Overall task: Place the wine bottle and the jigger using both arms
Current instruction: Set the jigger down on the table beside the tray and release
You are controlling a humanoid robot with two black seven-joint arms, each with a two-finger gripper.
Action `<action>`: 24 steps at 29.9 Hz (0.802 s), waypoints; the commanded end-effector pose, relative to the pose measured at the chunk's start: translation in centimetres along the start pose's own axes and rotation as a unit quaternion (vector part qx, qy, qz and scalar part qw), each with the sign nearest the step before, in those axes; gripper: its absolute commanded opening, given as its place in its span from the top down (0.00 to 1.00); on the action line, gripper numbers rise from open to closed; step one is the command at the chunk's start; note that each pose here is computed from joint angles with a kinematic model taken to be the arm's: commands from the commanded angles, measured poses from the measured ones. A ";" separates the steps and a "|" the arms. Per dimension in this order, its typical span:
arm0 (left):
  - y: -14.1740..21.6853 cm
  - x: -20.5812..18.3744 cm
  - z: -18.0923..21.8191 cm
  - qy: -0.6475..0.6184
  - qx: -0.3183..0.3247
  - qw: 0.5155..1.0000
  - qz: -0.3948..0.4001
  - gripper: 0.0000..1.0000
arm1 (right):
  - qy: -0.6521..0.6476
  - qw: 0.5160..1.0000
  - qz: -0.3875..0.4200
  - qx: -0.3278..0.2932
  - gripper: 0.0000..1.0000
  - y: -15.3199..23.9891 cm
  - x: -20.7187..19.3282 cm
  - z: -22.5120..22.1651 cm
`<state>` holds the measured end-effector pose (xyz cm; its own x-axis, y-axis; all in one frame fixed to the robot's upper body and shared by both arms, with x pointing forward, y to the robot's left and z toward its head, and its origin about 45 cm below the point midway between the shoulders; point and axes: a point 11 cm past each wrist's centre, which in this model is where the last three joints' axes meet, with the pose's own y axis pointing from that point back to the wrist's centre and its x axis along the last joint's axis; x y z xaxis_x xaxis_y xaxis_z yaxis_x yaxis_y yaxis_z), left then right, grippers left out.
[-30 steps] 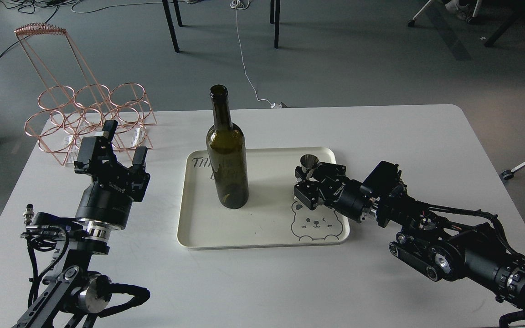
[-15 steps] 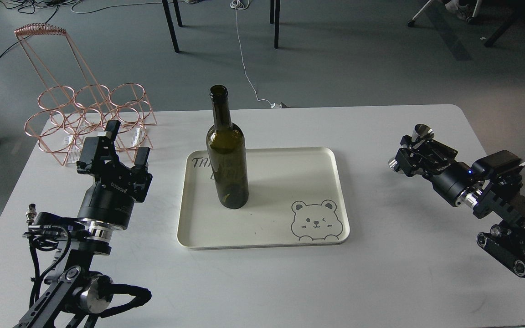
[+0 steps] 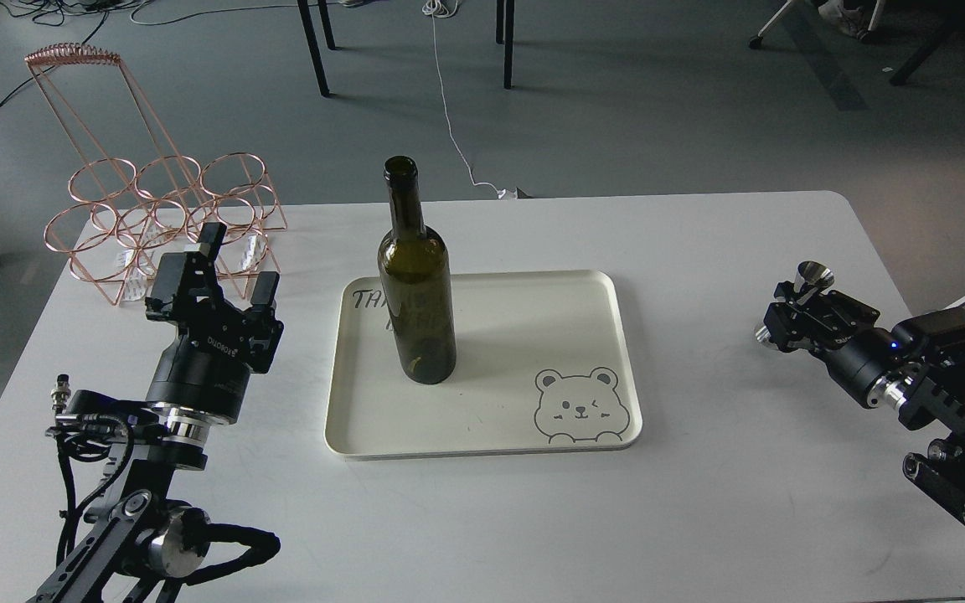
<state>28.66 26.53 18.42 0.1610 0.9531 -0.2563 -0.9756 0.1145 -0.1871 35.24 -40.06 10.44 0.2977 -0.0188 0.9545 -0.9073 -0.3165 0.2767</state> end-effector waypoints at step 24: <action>-0.2 -0.3 0.0 0.003 -0.003 1.000 -0.002 0.02 | 0.013 1.000 -0.022 -0.009 0.06 3.0 -0.3 2.0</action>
<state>28.81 26.41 18.54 0.1648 0.9523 -0.2570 -0.9745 0.1170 -0.1914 33.94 -41.26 10.16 0.3208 -0.0046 0.9471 -0.9011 -0.3094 0.3037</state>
